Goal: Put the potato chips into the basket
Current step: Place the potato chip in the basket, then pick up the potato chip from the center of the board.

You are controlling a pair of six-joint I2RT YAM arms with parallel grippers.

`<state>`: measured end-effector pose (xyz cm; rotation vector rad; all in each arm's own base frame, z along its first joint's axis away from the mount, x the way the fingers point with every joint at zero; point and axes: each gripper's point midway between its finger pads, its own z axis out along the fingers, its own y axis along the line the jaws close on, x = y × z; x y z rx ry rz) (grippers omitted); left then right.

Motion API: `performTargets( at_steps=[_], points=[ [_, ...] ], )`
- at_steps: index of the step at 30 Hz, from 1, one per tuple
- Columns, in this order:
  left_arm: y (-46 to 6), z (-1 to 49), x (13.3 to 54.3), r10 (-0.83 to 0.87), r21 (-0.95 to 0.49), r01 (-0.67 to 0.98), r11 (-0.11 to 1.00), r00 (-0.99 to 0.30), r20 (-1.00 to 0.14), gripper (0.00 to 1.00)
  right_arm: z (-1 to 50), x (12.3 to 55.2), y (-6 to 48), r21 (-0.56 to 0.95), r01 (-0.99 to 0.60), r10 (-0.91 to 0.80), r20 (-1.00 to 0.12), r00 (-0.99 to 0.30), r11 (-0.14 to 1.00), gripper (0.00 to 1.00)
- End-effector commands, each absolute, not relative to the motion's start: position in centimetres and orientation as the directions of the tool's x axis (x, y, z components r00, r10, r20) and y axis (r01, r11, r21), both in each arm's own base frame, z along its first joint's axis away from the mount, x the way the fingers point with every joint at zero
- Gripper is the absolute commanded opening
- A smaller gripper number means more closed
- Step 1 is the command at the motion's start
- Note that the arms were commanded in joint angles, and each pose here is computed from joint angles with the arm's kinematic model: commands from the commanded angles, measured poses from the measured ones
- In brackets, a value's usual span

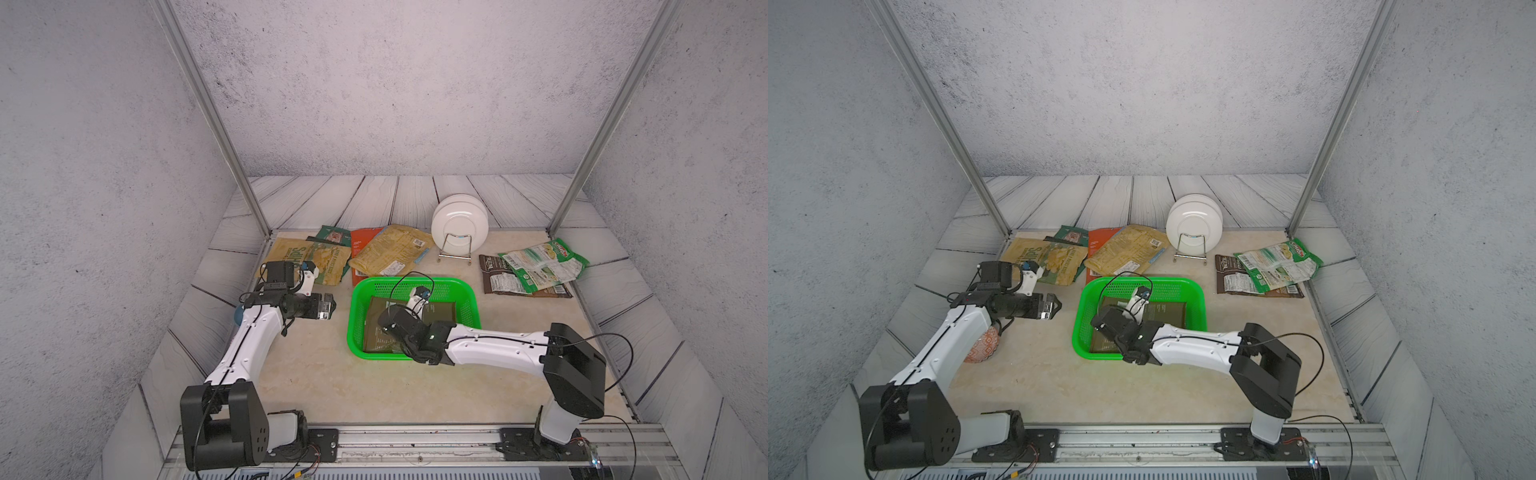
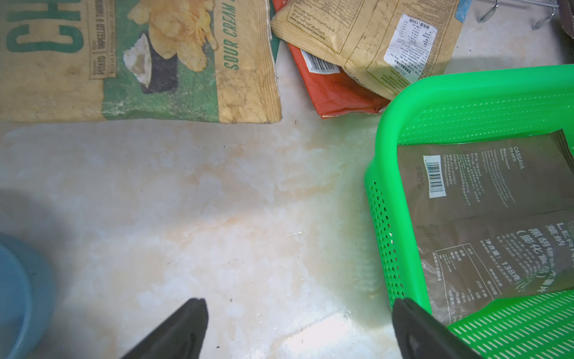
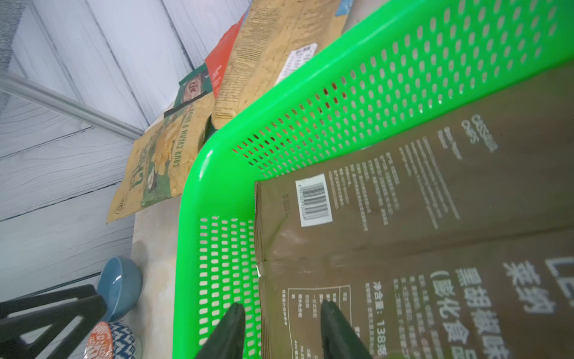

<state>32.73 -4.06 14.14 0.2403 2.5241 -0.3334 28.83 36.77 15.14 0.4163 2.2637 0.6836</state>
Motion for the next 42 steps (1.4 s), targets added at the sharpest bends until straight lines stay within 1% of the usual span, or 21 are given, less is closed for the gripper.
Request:
performTargets(
  at_steps=[1, 3, 5, 9, 14, 18, 21, 25, 32, 35, 39, 42],
  points=[
    [-4.2, 14.2, 32.8, 0.101, -0.195, 0.252, 0.948, -0.817, -0.567, 0.99, 20.0, 29.6, 36.1, 0.634, -0.061, 0.403, -0.56, -0.724, 0.771, 0.42],
    [-4.2, 14.2, 32.7, 0.102, -0.195, 0.253, 0.948, -0.818, -0.566, 0.99, 20.8, 29.6, 34.9, 0.621, -0.09, 0.376, -0.576, -0.726, 0.778, 0.42],
    [-4.3, 14.2, 32.7, 0.104, -0.195, 0.256, 0.947, -0.817, -0.567, 0.99, 21.7, 29.7, 33.5, 0.581, -0.119, 0.34, -0.616, -0.711, 0.805, 0.42],
    [-4.4, 14.2, 32.7, 0.108, -0.196, 0.261, 0.945, -0.817, -0.567, 0.99, 22.4, 30.7, 28.7, 0.443, -0.108, 0.253, -0.677, -0.691, 0.89, 0.42],
    [-4.5, 14.2, 32.5, 0.114, -0.202, 0.271, 0.941, -0.816, -0.566, 0.99, 21.2, 32.6, 20.4, 0.3, 0.0, 0.212, -0.675, -0.707, 0.954, 0.42],
    [-4.6, 14.2, 32.5, 0.117, -0.205, 0.277, 0.939, -0.815, -0.567, 0.99, 19.9, 33.9, 13.3, 0.128, 0.108, 0.167, -0.681, -0.713, 0.986, 0.42],
    [-4.7, 14.3, 32.5, 0.116, -0.207, 0.278, 0.938, -0.815, -0.567, 1.0, 19.0, 34.7, 8.4, 0.001, 0.202, 0.151, -0.667, -0.73, 0.979, 0.4],
    [-4.7, 14.2, 32.4, 0.118, -0.207, 0.278, 0.938, -0.817, -0.565, 1.0, 17.9, 36.0, 3.5, -0.116, 0.273, 0.142, -0.632, -0.762, 0.955, 0.39],
    [-4.7, 14.1, 32.5, 0.118, -0.209, 0.279, 0.937, -0.817, -0.565, 1.0, 15.5, 39.0, -2.5, -0.287, 0.36, 0.143, -0.572, -0.808, 0.888, 0.36],
    [-4.7, 13.9, 32.5, 0.118, -0.209, 0.278, 0.938, -0.821, -0.559, 1.0, 14.2, 40.6, -3.6, -0.356, 0.345, 0.116, -0.53, -0.84, 0.868, 0.34],
    [-4.7, 13.9, 32.5, 0.119, -0.207, 0.276, 0.939, -0.821, -0.558, 1.0, 12.2, 42.4, -4.5, -0.459, 0.284, 0.062, -0.441, -0.895, 0.842, 0.34],
    [-4.7, 13.9, 32.5, 0.119, -0.209, 0.278, 0.938, -0.822, -0.557, 1.0, 10.8, 43.4, -5.2, -0.499, 0.24, 0.031, -0.39, -0.92, 0.832, 0.34]
  ],
)
